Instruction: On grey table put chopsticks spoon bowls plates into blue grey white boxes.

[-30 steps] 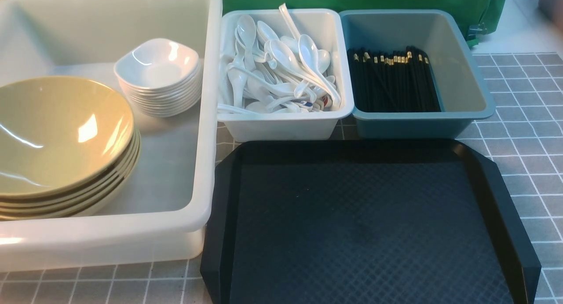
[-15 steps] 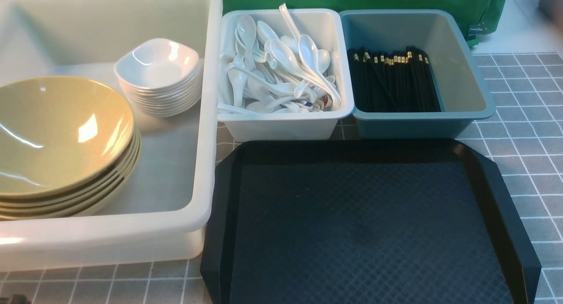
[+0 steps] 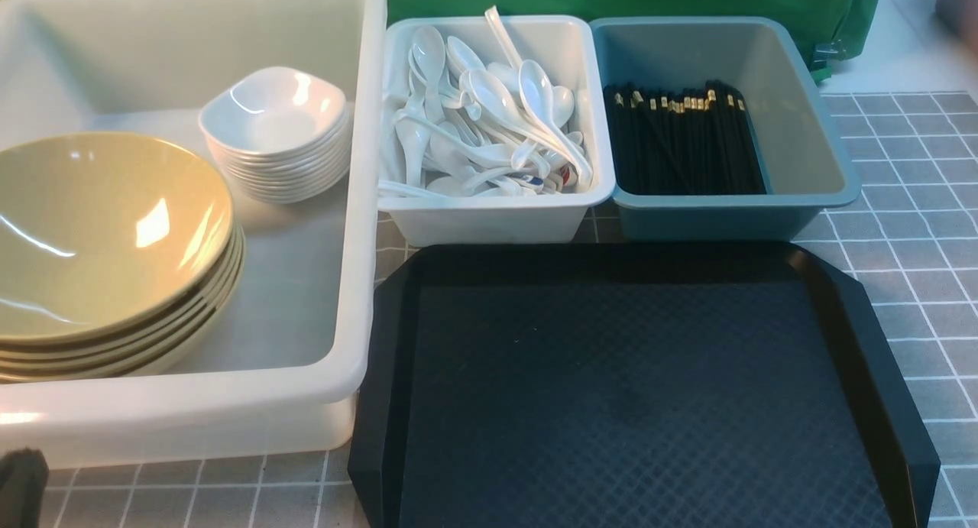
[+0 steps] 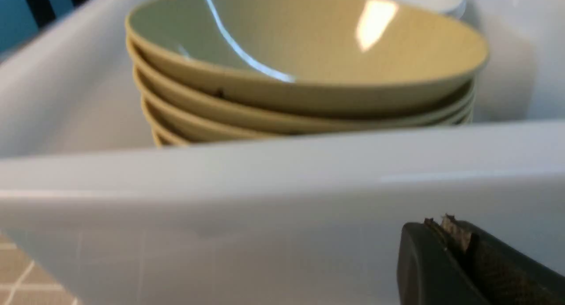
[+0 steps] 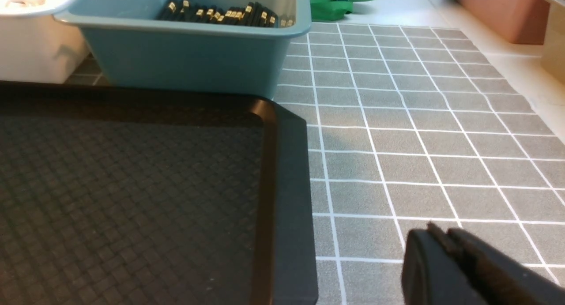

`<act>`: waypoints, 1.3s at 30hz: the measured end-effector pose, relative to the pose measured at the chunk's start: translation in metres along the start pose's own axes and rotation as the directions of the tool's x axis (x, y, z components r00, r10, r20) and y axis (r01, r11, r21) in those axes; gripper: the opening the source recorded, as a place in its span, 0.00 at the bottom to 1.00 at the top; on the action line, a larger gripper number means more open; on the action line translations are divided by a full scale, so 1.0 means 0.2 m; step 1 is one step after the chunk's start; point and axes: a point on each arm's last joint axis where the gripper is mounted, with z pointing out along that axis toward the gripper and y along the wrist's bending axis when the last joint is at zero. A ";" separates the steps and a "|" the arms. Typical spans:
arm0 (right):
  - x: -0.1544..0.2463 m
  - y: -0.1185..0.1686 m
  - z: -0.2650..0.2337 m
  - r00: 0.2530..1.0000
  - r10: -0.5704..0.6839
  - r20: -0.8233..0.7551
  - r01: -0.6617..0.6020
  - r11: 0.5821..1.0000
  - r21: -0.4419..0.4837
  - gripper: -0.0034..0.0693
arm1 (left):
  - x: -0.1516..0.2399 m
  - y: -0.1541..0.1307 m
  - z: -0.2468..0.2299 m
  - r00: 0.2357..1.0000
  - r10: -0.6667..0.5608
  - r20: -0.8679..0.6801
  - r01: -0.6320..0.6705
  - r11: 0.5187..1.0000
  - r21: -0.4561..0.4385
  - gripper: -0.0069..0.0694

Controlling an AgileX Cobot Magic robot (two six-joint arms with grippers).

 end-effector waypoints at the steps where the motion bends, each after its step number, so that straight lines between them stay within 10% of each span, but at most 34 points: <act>1: 0.00 0.00 0.00 1.000 0.000 0.000 0.000 1.000 0.000 0.16 | 0.00 0.00 0.00 1.000 -0.001 -0.002 0.001 1.000 0.001 0.08; 39: 0.00 0.00 0.00 1.000 0.000 0.000 0.000 1.000 0.000 0.20 | 0.00 0.00 0.00 1.000 -0.003 -0.001 0.003 1.000 0.000 0.08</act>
